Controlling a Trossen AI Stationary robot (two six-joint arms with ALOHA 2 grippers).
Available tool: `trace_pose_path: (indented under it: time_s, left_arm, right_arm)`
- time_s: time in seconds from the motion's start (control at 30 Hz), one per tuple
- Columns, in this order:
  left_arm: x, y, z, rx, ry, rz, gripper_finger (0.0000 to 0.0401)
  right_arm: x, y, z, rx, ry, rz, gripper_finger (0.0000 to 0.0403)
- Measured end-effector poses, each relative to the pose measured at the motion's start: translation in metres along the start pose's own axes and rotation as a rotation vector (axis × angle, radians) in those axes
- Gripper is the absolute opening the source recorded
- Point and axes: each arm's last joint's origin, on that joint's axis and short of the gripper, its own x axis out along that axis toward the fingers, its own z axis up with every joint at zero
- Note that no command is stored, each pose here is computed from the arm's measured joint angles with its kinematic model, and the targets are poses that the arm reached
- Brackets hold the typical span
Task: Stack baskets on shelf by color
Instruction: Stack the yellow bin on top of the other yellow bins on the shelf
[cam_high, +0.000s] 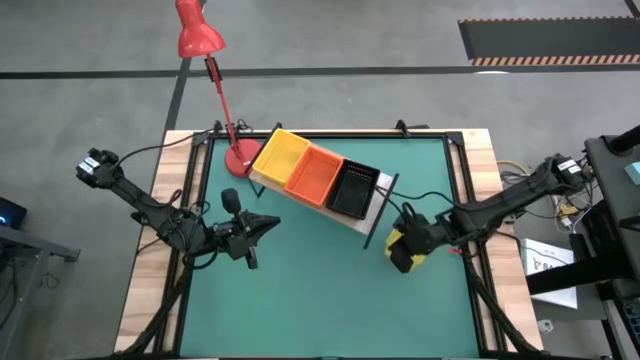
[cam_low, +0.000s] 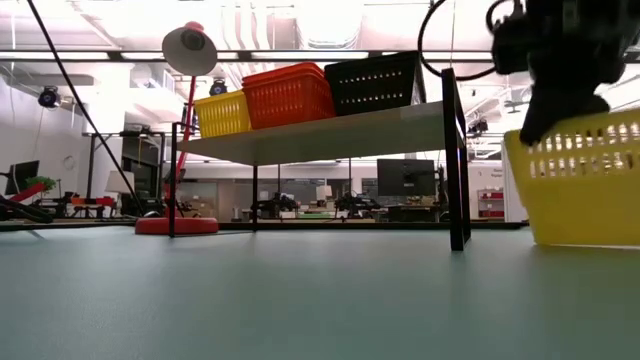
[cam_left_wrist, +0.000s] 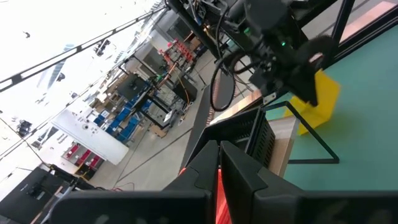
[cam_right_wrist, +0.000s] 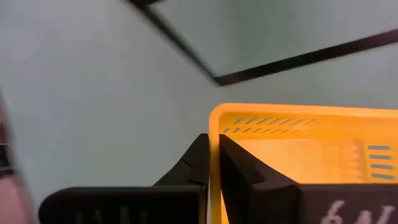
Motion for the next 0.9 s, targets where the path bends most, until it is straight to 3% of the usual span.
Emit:
trace_pose_path:
  time_s: [0.27, 0.63, 0.9]
  left_arm:
    - [0.000, 0.000, 0.000, 0.000, -0.004, -0.005, 0.0002]
    - [0.000, -0.001, 0.002, -0.004, -0.049, -0.055, 0.0002]
    - [0.000, 0.000, 0.004, -0.027, -0.071, -0.054, 0.0002]
  right_arm:
    - [0.008, 0.035, -0.029, 0.053, -0.022, 0.154, 0.0013]
    - [0.066, 0.072, -0.046, 0.003, -0.155, 0.301, 0.0017]
    - [0.079, 0.095, -0.041, -0.135, -0.231, 0.341, 0.0091]
